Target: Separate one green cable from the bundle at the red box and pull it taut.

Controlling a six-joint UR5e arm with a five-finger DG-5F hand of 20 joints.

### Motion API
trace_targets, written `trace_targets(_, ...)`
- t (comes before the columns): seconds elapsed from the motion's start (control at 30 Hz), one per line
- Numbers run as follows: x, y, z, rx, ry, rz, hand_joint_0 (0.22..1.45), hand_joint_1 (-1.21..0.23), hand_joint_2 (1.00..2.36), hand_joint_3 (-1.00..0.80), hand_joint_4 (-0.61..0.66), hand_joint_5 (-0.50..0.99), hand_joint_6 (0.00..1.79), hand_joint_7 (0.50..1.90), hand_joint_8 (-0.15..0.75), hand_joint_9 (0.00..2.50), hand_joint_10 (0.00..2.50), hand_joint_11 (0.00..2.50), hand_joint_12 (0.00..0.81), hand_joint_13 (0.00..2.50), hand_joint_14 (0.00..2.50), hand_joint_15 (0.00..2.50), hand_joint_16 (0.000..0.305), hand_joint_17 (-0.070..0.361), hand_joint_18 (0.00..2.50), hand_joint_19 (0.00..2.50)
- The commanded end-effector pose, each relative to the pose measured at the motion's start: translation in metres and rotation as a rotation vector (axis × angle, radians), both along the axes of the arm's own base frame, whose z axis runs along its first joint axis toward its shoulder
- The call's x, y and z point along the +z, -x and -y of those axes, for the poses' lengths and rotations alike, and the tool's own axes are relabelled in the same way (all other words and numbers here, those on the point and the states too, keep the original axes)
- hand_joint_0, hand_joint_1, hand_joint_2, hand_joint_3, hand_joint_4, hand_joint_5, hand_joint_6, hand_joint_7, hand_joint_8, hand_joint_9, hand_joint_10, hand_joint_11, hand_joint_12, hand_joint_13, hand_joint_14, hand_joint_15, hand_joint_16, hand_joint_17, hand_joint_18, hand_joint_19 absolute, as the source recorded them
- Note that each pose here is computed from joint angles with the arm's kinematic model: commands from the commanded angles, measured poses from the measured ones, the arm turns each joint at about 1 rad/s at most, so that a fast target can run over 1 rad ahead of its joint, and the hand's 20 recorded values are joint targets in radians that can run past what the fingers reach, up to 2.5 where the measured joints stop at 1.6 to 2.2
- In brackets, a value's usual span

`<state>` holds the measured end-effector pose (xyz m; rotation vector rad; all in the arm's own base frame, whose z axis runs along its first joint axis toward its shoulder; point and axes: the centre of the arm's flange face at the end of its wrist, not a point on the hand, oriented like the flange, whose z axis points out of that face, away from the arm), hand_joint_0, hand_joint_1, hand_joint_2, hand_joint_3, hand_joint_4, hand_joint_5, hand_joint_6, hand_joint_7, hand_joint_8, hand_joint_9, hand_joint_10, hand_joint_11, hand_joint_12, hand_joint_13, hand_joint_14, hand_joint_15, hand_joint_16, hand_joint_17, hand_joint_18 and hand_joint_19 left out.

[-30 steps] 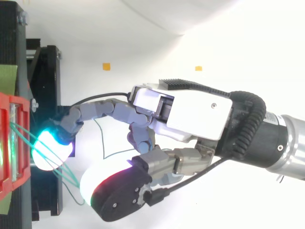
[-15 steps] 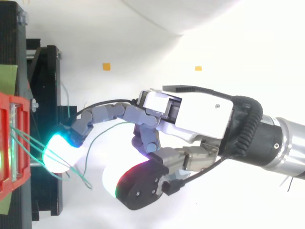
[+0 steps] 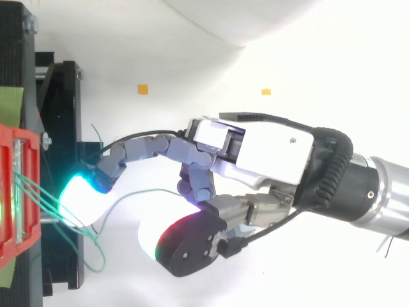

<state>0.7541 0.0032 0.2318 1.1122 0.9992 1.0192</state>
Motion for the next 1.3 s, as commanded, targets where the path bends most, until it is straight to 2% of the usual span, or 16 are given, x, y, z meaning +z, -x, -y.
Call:
trace_targets(0.0, -0.001, 0.001, 0.002, -0.017, 0.023, -0.011, 0.34, -0.26, 1.0, -0.5, 0.36, -0.07, 0.5, 0.7, 0.37, 2.17, 0.02, 1.82, 0.51, 1.96, 0.43, 1.49, 0.106, 0.239, 2.19, 1.11)
trace_targets(0.17, -0.004, 0.003, 0.007, -0.037, 0.118, -0.059, 0.34, -0.26, 1.0, -0.5, 0.36, -0.07, 0.5, 0.7, 0.369, 2.17, 0.02, 1.79, 0.509, 1.96, 0.41, 1.5, 0.107, 0.24, 2.18, 1.12)
trace_targets(0.37, -0.002, 0.002, 0.008, -0.065, 0.154, -0.058, 0.34, -0.26, 1.0, -0.5, 0.35, -0.07, 0.5, 0.7, 0.368, 2.17, 0.02, 1.8, 0.514, 1.96, 0.4, 1.51, 0.107, 0.24, 2.17, 1.12)
trace_targets(0.5, -0.001, 0.001, 0.006, -0.079, 0.151, -0.044, 0.34, -0.26, 1.0, -0.5, 0.35, -0.07, 0.5, 0.7, 0.368, 2.16, 0.02, 1.8, 0.512, 1.96, 0.39, 1.51, 0.106, 0.24, 2.17, 1.12)
trace_targets(0.63, -0.004, -0.001, 0.001, -0.075, 0.156, -0.035, 0.34, -0.26, 1.0, -0.5, 0.35, -0.07, 0.5, 0.7, 0.369, 2.16, 0.02, 1.79, 0.518, 1.96, 0.39, 1.52, 0.106, 0.239, 2.16, 1.12)
trace_targets(0.7, -0.002, -0.002, 0.0, -0.077, 0.154, -0.017, 0.34, -0.26, 1.0, -0.5, 0.35, -0.07, 0.5, 0.7, 0.366, 2.16, 0.02, 1.79, 0.512, 1.96, 0.39, 1.51, 0.106, 0.238, 2.16, 1.11)
trace_targets(0.73, 0.0, -0.004, -0.005, -0.085, 0.154, 0.006, 0.34, -0.26, 1.0, -0.5, 0.35, -0.07, 0.5, 0.7, 0.368, 2.16, 0.02, 1.79, 0.517, 1.96, 0.39, 1.52, 0.106, 0.239, 2.16, 1.12)
trace_targets(0.83, 0.001, -0.005, -0.012, -0.099, 0.155, 0.019, 0.34, -0.26, 1.0, -0.5, 0.35, -0.07, 0.5, 0.7, 0.37, 2.16, 0.02, 1.8, 0.505, 1.96, 0.39, 1.51, 0.106, 0.238, 2.16, 1.12)
trace_targets(0.93, -0.021, -0.008, -0.015, -0.096, 0.152, 0.005, 0.34, -0.26, 1.0, -0.5, 0.35, -0.07, 0.5, 0.71, 0.36, 2.16, 0.02, 1.79, 0.512, 1.96, 0.39, 1.53, 0.106, 0.238, 2.16, 1.12)
trace_targets(0.97, -0.02, -0.008, -0.016, -0.095, 0.15, 0.011, 0.34, -0.26, 1.0, -0.5, 0.35, -0.07, 0.5, 0.7, 0.359, 2.16, 0.02, 1.79, 0.511, 1.96, 0.39, 1.53, 0.106, 0.239, 2.16, 1.12)
trace_targets(1.03, -0.027, -0.01, -0.018, -0.087, 0.116, 0.029, 0.34, -0.27, 1.0, -0.5, 0.35, -0.07, 0.5, 0.7, 0.368, 2.16, 0.02, 1.79, 0.512, 1.96, 0.39, 1.53, 0.105, 0.237, 2.16, 1.12)
trace_targets(1.1, -0.028, -0.013, -0.021, -0.085, 0.076, 0.065, 0.34, -0.27, 1.0, -0.5, 0.35, -0.07, 0.5, 0.71, 0.368, 2.16, 0.02, 1.79, 0.514, 1.96, 0.38, 1.52, 0.106, 0.238, 2.16, 1.13)
trace_targets(1.27, -0.03, -0.012, -0.022, -0.075, 0.065, 0.053, 0.34, -0.27, 1.0, -0.5, 0.35, -0.07, 0.5, 0.71, 0.369, 2.16, 0.02, 1.79, 0.506, 1.96, 0.38, 1.52, 0.105, 0.236, 2.15, 1.13)
